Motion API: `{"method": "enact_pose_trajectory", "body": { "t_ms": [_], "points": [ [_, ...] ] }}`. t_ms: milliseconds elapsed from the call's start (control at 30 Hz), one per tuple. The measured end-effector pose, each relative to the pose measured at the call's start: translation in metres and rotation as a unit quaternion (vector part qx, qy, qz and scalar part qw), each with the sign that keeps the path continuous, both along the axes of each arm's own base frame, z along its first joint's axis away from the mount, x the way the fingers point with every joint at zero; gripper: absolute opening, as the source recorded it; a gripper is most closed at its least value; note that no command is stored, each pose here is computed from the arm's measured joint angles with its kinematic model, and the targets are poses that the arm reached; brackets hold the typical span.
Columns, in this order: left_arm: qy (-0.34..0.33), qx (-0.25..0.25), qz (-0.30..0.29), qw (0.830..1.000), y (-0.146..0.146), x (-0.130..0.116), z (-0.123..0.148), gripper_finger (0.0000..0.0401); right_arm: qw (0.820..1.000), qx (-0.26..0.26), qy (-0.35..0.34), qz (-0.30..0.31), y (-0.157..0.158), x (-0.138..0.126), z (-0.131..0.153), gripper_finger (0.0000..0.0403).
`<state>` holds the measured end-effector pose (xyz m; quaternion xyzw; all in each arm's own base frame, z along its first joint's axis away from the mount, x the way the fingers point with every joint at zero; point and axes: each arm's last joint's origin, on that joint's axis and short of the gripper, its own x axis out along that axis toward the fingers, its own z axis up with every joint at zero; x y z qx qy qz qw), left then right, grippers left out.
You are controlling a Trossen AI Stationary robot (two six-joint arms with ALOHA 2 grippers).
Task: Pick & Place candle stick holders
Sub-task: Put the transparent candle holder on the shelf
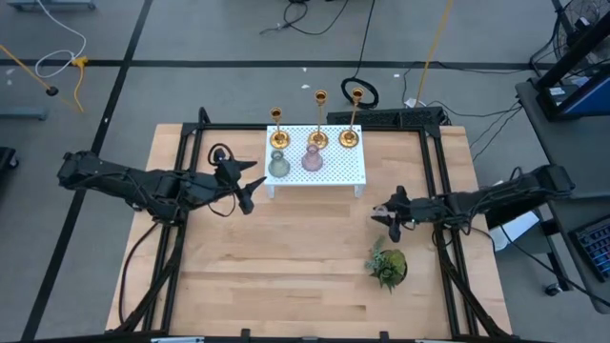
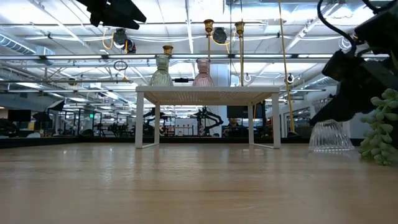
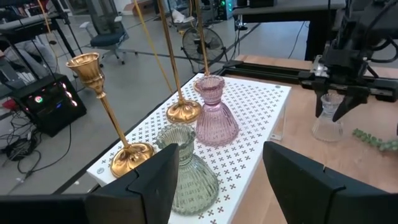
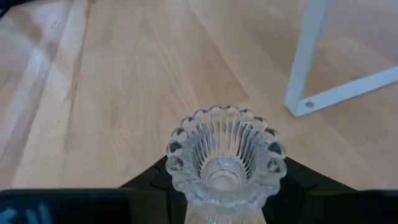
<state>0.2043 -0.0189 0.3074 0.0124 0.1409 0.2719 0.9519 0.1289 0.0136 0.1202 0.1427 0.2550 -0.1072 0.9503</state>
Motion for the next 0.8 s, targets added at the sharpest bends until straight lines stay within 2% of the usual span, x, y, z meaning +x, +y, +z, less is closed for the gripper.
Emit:
{"method": "enact_pose_trajectory", "body": {
  "t_ms": [133, 333, 567, 667, 800],
  "points": [
    [0.000, -0.001, 0.000, 1.000, 0.000, 0.000, 0.000, 0.0239, 1.000, -0.014, -0.024, 0.004, 0.000, 0.001, 0.000, 0.0148],
    [-0.001, -0.001, 0.000, 1.000, 0.000, 0.000, 0.000, 0.0239, 1.000, -0.014, -0.024, 0.001, 0.000, 0.001, 0.000, 0.0121],
    [-0.001, -0.001, 0.000, 1.000, 0.000, 0.000, 0.000, 0.0239, 0.999, -0.002, -0.053, -0.001, 0.000, 0.004, 0.005, 0.0128],
    [-0.001, -0.001, 0.000, 1.000, 0.000, 0.000, 0.000, 0.0239, 0.994, -0.004, -0.111, 0.005, 0.001, 0.010, 0.020, 0.0133],
    [0.000, 0.000, 0.000, 1.000, 0.000, 0.000, 0.000, 0.0239, 0.984, -0.011, -0.175, 0.013, 0.002, 0.013, 0.032, 0.0121]
  ]
}}
